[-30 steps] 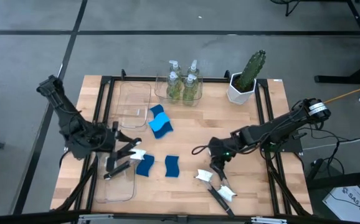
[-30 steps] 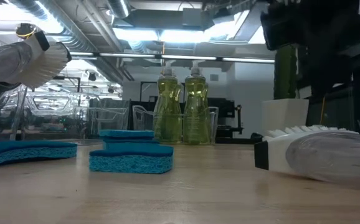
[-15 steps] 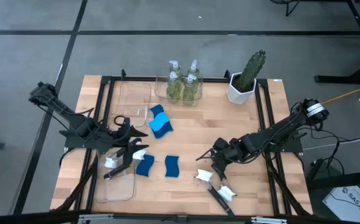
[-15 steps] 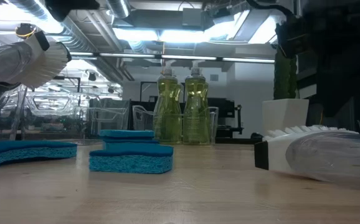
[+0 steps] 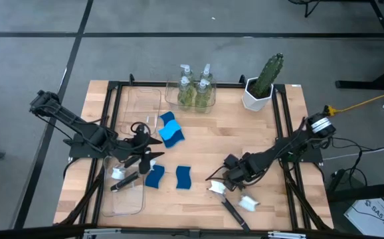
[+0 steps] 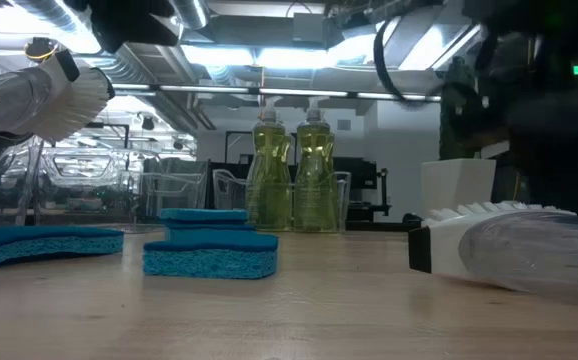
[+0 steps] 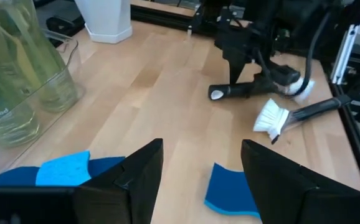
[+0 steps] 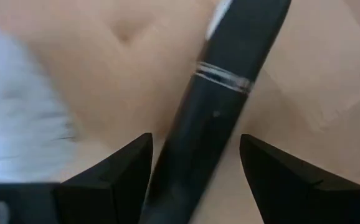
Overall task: Pick & Place Kitchen Sink Supplies
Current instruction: Put the black dish brush into the bottom left transparent bin
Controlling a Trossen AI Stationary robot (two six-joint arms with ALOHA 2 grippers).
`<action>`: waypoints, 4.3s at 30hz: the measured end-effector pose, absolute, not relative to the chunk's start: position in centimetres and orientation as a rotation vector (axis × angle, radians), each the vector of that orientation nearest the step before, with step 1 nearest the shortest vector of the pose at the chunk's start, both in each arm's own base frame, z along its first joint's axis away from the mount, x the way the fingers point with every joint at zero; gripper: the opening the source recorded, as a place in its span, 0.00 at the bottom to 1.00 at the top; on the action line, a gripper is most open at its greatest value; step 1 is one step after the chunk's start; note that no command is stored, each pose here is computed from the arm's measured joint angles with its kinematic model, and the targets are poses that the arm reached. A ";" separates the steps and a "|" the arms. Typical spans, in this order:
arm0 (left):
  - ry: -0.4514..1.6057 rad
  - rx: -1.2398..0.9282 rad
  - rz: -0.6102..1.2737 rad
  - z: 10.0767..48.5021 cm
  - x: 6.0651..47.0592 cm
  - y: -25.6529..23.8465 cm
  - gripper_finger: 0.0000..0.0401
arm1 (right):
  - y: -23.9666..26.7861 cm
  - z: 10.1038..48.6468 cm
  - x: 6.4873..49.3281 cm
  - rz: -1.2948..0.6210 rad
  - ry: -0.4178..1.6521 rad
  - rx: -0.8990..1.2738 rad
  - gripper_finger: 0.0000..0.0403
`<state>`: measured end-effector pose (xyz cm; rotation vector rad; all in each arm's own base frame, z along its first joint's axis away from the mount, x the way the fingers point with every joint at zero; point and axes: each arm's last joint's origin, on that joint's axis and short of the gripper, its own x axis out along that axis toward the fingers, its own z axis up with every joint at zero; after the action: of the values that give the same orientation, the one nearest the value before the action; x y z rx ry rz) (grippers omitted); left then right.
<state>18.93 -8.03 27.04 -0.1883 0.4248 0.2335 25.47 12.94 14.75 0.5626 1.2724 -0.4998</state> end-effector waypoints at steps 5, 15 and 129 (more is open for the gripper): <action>0.426 -0.149 0.250 26.7 19.5 -8.2 0.52 | 13.1 12.9 25.8 -0.547 1.316 0.514 0.58; 0.429 -0.069 0.236 26.2 20.4 -8.7 0.52 | 12.6 13.8 25.6 -0.562 1.279 0.516 0.28; 0.040 -0.029 -0.053 25.3 29.2 -7.2 0.29 | 9.7 28.4 33.8 -0.040 -0.301 -0.014 0.35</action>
<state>29.19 -7.22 25.25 -0.0290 0.0400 -0.0531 33.80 9.67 28.41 -0.0140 -0.3010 -0.0403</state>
